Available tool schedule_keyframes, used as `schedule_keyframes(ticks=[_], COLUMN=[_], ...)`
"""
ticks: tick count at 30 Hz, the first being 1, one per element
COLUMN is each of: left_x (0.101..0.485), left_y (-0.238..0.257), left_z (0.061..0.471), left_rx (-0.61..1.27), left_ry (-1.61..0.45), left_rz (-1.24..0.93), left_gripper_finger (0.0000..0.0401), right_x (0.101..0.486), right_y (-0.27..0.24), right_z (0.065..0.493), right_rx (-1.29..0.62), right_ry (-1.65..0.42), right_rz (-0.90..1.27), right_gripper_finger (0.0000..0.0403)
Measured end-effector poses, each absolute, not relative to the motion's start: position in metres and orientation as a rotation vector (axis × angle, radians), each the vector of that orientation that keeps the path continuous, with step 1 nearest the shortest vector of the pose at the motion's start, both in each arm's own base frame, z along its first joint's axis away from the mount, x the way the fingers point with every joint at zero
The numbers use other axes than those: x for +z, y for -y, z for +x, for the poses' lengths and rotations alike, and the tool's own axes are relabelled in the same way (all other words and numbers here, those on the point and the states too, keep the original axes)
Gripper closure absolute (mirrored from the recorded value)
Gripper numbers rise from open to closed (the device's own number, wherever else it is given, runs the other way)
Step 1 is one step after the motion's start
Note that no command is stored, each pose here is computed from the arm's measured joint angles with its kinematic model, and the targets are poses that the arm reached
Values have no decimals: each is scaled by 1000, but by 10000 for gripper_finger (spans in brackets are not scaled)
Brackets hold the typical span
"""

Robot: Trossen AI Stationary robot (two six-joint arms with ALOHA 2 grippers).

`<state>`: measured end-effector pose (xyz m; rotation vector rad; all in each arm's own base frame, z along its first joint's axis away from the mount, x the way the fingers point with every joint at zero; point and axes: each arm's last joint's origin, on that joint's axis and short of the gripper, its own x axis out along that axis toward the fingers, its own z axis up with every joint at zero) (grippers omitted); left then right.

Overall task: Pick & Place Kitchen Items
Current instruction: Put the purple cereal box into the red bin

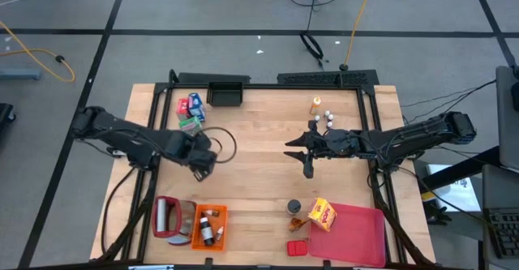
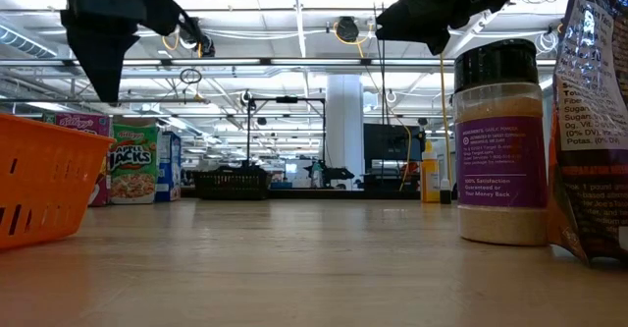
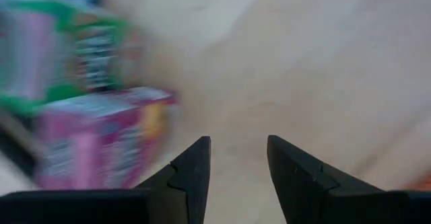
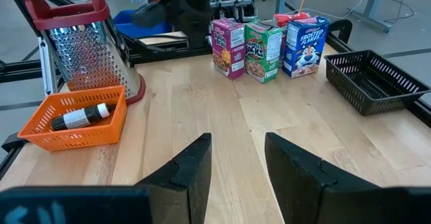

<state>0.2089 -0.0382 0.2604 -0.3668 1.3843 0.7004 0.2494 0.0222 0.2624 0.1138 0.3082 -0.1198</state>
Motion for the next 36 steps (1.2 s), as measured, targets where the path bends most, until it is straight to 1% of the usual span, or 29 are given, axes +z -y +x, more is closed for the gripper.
schedule_keyframes(ticks=[4,12,15,19,24,27,31,36], left_x=[268,271,272,273,275,275,276,277], left_y=[28,16,13,7,3,1,-2,-7], left_z=[197,189,188,180,179,178,177,176], left_rx=[737,703,702,764,775,777,767,751], left_ry=[-1403,-1490,-1511,-1575,-1560,-1566,-1571,-1579], left_rz=[-327,-245,-230,-203,-229,-235,-270,-264], left_gripper_finger=[254,251,235,201,169,161,160,160], right_x=[262,262,262,262,262,262,262,262], right_y=[-22,-22,-22,-22,-22,-22,-22,-22], right_z=[249,249,249,249,249,249,249,249], right_rx=[-120,-119,-120,-120,-120,-120,-120,-120], right_ry=[-309,-309,-309,-309,-309,-309,-310,-310], right_rz=[113,113,113,114,113,113,113,113], right_gripper_finger=[273,273,273,273,273,273,273,273])
